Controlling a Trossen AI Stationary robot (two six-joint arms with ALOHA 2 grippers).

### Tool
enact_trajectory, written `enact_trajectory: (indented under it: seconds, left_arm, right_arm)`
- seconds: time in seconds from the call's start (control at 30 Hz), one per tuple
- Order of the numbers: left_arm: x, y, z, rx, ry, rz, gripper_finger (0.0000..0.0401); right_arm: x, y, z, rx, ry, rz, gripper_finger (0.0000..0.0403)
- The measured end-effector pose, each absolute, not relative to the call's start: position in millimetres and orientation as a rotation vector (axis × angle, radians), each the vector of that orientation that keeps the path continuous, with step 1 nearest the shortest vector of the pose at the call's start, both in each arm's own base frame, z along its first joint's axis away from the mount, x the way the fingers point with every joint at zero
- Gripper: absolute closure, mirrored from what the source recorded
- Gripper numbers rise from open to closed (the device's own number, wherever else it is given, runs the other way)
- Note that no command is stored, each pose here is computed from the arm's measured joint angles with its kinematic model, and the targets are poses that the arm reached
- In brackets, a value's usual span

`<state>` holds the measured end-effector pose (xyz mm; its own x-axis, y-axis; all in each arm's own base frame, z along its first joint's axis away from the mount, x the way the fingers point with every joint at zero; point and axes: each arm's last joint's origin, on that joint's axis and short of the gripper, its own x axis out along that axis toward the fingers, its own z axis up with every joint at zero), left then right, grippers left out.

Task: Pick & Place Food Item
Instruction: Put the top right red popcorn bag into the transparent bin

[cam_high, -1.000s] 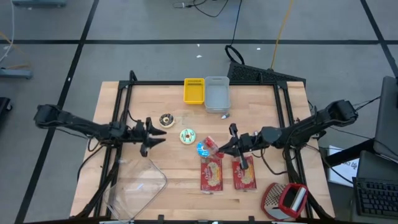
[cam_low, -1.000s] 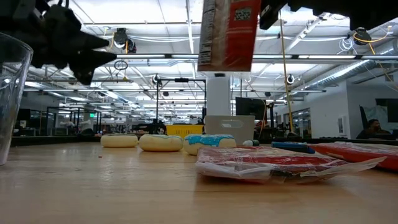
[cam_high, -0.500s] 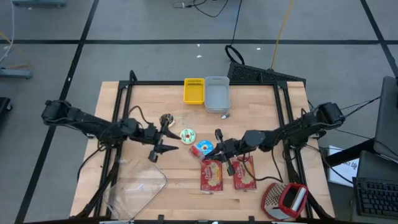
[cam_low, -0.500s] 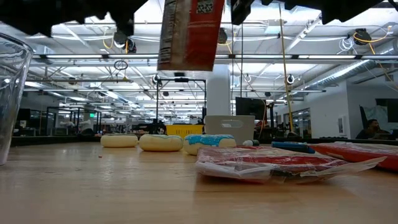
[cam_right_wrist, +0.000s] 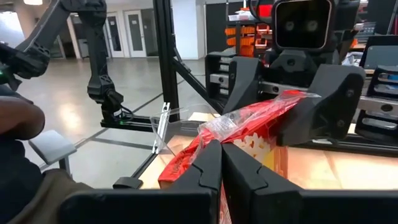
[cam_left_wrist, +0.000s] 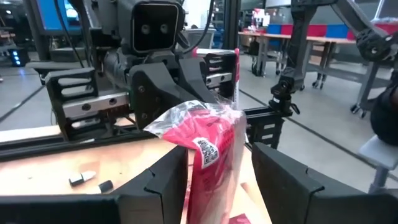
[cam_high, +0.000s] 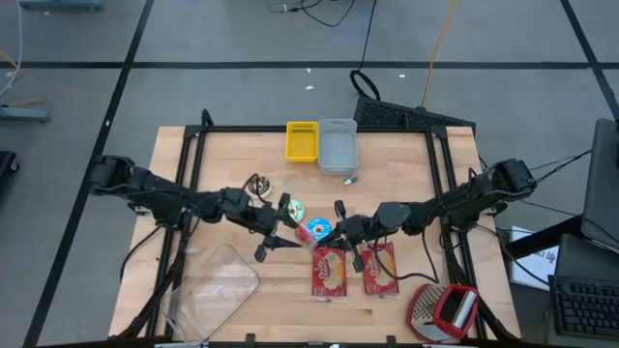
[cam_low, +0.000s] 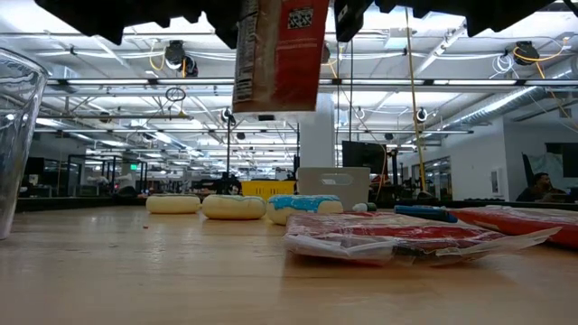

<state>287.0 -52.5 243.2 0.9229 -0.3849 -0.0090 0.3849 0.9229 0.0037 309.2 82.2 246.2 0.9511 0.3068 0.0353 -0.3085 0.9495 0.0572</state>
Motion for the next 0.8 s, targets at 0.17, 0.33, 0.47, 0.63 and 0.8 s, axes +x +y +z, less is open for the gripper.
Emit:
enact_trajectory:
  seconds: [0.17,0.33,0.47,0.63,0.8]
  left_arm:
    - [288.3,-52.7,246.2,0.032,-0.020,-0.394,0.0224]
    - [287.9,-53.4,248.8,0.026,-0.045,-0.419,0.0224]
    - [287.9,-53.4,248.5,0.020,-0.041,-0.419,0.0224]
    - [287.9,-53.4,248.5,0.019,-0.041,-0.419,0.0231]
    - [287.9,-53.3,248.5,0.020,-0.041,-0.419,0.0285]
  right_arm:
    - [309.2,82.2,245.3,0.061,-0.016,0.313,0.0403]
    - [309.6,80.4,243.4,0.066,0.004,0.307,0.0403]
    - [309.7,80.3,243.4,0.067,0.005,0.306,0.0403]
    - [309.7,80.3,243.4,0.067,0.005,0.306,0.0403]
    - [309.7,80.3,243.3,0.067,0.006,0.307,0.0403]
